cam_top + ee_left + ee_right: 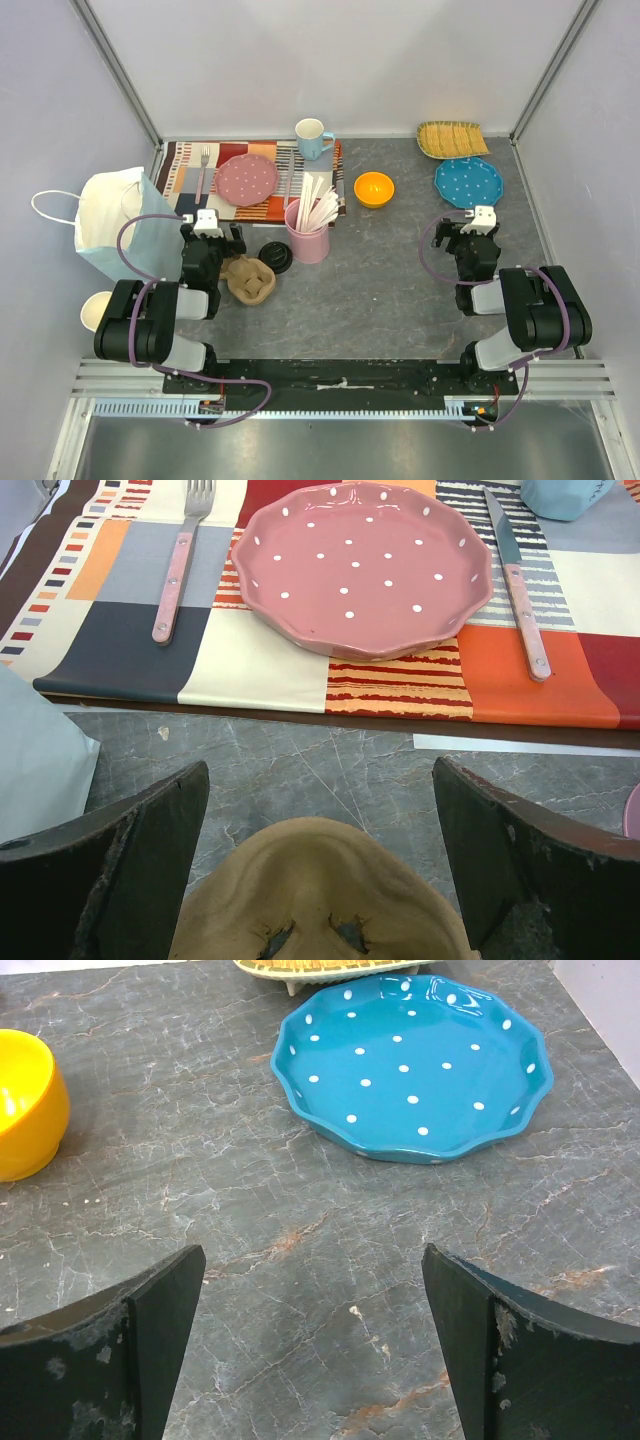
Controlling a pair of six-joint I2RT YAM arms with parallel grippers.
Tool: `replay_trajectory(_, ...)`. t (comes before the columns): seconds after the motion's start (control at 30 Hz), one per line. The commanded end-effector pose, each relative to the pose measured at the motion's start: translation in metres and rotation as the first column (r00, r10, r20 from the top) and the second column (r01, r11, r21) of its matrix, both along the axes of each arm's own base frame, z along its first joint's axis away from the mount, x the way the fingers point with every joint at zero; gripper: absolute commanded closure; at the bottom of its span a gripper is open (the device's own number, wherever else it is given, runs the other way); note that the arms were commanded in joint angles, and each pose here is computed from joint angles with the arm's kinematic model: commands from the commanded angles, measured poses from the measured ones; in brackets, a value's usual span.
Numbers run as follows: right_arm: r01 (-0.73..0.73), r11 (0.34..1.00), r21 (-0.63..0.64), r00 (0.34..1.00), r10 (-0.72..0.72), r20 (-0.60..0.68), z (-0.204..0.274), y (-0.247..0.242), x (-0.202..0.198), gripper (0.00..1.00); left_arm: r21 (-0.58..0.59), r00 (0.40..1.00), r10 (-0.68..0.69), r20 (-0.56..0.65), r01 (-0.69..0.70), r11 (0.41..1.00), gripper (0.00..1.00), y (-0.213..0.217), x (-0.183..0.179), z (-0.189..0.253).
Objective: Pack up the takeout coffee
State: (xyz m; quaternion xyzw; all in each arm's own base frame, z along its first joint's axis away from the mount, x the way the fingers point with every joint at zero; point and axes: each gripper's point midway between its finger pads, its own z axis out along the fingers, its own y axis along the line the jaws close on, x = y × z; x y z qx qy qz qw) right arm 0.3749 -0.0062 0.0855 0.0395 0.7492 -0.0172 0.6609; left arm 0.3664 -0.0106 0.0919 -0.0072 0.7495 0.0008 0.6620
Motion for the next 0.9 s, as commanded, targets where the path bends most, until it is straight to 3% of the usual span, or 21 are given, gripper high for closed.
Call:
replay_trajectory(0.0,0.002,1.000,0.004,0.999,-0.002,0.032,0.008,0.000,0.003,0.02,0.006,0.998,-0.002,0.058,0.002,1.000,0.00,0.000,0.005,0.015)
replay_trajectory(0.33,0.015,1.000,0.008,0.999,-0.015,0.032,0.029,-0.002,0.003,0.02,0.009,0.997,-0.018,0.079,0.017,1.000,0.00,-0.003,0.004,0.021)
replay_trajectory(0.5,0.026,1.000,0.011,0.998,-0.026,0.051,0.048,-0.004,0.002,0.02,0.086,0.972,-0.231,0.048,0.226,0.970,0.00,-0.034,-0.001,0.033)
replay_trajectory(0.63,-0.007,0.999,0.037,0.993,0.003,0.120,0.073,0.002,0.003,0.02,0.137,0.910,-0.408,0.075,0.396,0.908,0.00,-0.063,-0.014,0.051)
replay_trajectory(0.83,-0.090,0.995,0.041,0.982,0.082,0.170,0.116,0.017,0.009,0.02,0.179,0.884,-0.464,0.057,0.448,0.876,0.00,-0.070,-0.020,0.078)
replay_trajectory(0.87,-0.099,0.994,0.038,0.981,0.091,0.172,0.121,0.019,0.007,0.02,0.202,0.879,-0.465,0.106,0.439,0.875,0.00,-0.070,-0.019,0.106)
